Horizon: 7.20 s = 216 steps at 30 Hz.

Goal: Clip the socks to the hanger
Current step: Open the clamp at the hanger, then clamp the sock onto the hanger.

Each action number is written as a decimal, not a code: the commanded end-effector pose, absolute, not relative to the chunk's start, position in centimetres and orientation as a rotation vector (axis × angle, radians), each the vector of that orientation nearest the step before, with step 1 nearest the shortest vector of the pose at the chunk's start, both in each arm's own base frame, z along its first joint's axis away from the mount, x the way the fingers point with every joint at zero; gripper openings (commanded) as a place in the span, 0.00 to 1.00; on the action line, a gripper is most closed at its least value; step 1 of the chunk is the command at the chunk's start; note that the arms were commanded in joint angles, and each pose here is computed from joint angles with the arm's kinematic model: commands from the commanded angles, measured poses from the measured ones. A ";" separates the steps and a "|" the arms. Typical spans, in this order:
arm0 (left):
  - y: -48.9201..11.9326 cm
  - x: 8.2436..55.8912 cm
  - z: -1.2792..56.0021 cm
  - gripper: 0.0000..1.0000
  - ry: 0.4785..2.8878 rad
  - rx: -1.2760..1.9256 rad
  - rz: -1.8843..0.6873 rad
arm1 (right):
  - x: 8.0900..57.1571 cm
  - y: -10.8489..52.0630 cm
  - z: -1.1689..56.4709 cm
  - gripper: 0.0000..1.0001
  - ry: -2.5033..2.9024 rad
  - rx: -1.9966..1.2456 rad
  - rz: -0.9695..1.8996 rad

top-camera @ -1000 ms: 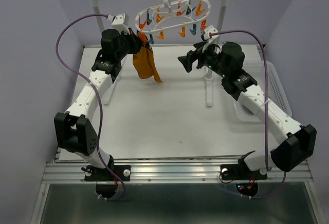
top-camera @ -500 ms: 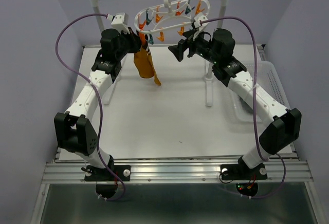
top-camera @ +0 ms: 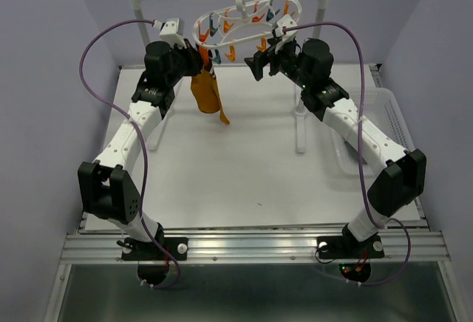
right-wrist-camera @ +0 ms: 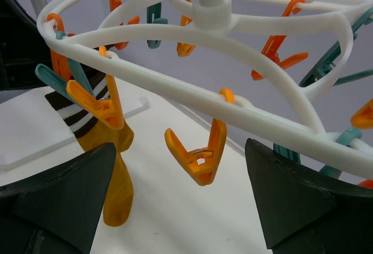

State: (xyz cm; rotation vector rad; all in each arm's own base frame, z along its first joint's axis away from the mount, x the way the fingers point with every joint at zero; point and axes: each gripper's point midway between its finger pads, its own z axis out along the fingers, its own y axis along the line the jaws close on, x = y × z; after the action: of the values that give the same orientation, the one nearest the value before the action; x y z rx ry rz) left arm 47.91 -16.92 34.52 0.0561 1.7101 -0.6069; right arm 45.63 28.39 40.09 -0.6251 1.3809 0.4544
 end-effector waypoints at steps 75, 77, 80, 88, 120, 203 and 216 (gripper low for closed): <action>-13.1 39.0 35.4 0.00 1.643 0.080 -0.490 | 46.5 27.7 45.0 0.01 1.368 -0.344 0.586; -13.2 37.5 36.2 0.00 1.612 0.077 -0.522 | 46.5 27.5 44.6 0.01 1.382 -0.326 0.586; -13.7 36.0 36.0 0.00 1.607 0.092 -0.559 | 46.7 27.0 44.2 0.01 1.414 -0.269 0.589; -19.8 31.8 36.8 0.00 1.555 0.332 -0.714 | 45.9 26.7 43.6 0.01 1.523 -0.161 0.664; -31.5 39.8 38.0 0.00 1.475 0.779 -0.703 | 46.0 26.0 42.0 0.01 1.578 -0.219 0.568; -33.7 45.5 40.5 0.00 1.506 0.561 -0.712 | 49.5 24.6 35.0 0.01 1.751 -0.066 0.337; -32.8 45.8 42.4 0.00 1.482 0.534 -0.658 | 49.8 24.2 33.6 0.01 1.779 -0.070 0.266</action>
State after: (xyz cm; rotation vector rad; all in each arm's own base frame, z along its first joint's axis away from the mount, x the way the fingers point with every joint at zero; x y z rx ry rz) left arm 45.82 -33.68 36.93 0.5716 1.6085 -0.6957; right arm 49.83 25.62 39.61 -0.0553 1.5955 0.4123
